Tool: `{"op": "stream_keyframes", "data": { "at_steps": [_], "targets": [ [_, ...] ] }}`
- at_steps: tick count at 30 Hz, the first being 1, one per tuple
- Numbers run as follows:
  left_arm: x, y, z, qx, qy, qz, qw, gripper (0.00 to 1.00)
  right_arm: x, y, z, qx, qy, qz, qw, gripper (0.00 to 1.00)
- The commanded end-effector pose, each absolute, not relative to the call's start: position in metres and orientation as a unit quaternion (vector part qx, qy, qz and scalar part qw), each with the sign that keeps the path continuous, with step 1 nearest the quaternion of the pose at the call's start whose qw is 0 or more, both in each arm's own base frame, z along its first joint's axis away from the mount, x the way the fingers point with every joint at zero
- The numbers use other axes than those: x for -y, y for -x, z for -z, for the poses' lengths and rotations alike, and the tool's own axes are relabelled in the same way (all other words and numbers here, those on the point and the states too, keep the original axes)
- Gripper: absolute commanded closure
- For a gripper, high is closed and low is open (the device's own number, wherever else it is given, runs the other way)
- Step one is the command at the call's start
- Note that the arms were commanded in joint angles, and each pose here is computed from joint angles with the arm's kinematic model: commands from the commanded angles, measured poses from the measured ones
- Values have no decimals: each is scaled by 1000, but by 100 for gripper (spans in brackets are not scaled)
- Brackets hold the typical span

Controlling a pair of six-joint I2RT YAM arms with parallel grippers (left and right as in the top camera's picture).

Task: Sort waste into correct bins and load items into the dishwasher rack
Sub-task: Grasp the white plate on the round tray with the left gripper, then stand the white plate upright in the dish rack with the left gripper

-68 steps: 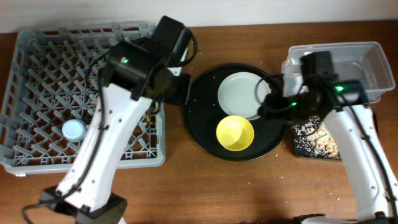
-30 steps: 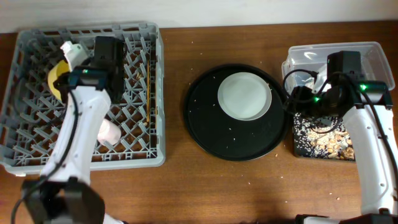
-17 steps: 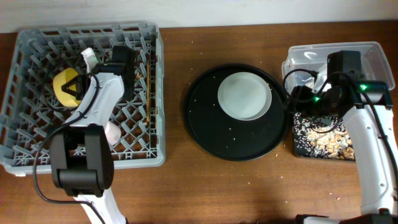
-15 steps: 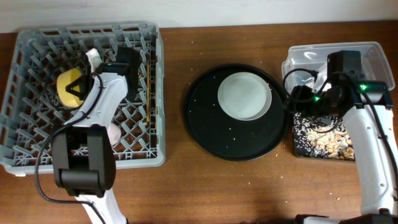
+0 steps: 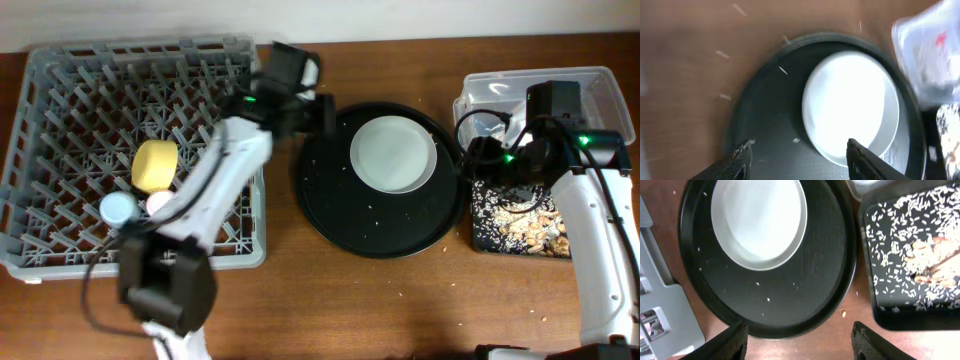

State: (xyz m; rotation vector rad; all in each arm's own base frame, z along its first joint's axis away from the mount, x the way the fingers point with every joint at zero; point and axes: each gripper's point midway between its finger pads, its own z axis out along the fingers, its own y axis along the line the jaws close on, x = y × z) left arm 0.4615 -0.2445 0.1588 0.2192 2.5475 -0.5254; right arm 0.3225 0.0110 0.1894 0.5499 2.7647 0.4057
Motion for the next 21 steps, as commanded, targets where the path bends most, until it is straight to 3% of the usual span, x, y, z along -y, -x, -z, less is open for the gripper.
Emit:
{"op": "stream_keyframes", "data": {
  "at_steps": [1,2,4,6,7,9,10,14,15,18,20,21],
  "targets": [
    [290,-440,-78,-954,-126,207,177,40,-11,-324,-193,-960,-187,-142,153,33],
    [301,-432,-45,-959,-135,200,150,40,-11,-324,-193,-960,-187,-142,153,33],
    [307,-427,-26,-962,-129,198,134,41,-11,-324,-193,-960,-187,-142,153,33],
    [309,-419,4,-968,-130,185,108,56,-11,-323,-193,-960,-187,-142,153,33],
    [308,-417,11,-970,-129,182,100,75,-11,-323,-193,-960,-187,-142,153,33],
    [306,-423,5,-969,-126,184,107,100,-11,-323,-193,-960,-188,-142,152,33],
    [300,-429,-7,-970,-118,183,108,100,-11,-323,-193,-960,-187,-142,151,33],
    [212,-460,-127,-975,-61,133,169,100,-11,-323,-193,-960,-188,-141,151,33],
    [150,-461,-176,-974,-23,47,220,100,-11,-323,-193,-960,-188,-141,151,33],
    [48,-439,-272,-934,23,-160,319,100,-11,-323,-193,-960,-187,-142,151,33],
    [-18,-407,-324,-875,54,-354,326,100,-11,-323,-193,-960,-188,-142,151,33],
    [-29,-401,-324,-865,55,-391,310,100,-11,-323,-193,-960,-188,-142,151,33]
  ]
}}
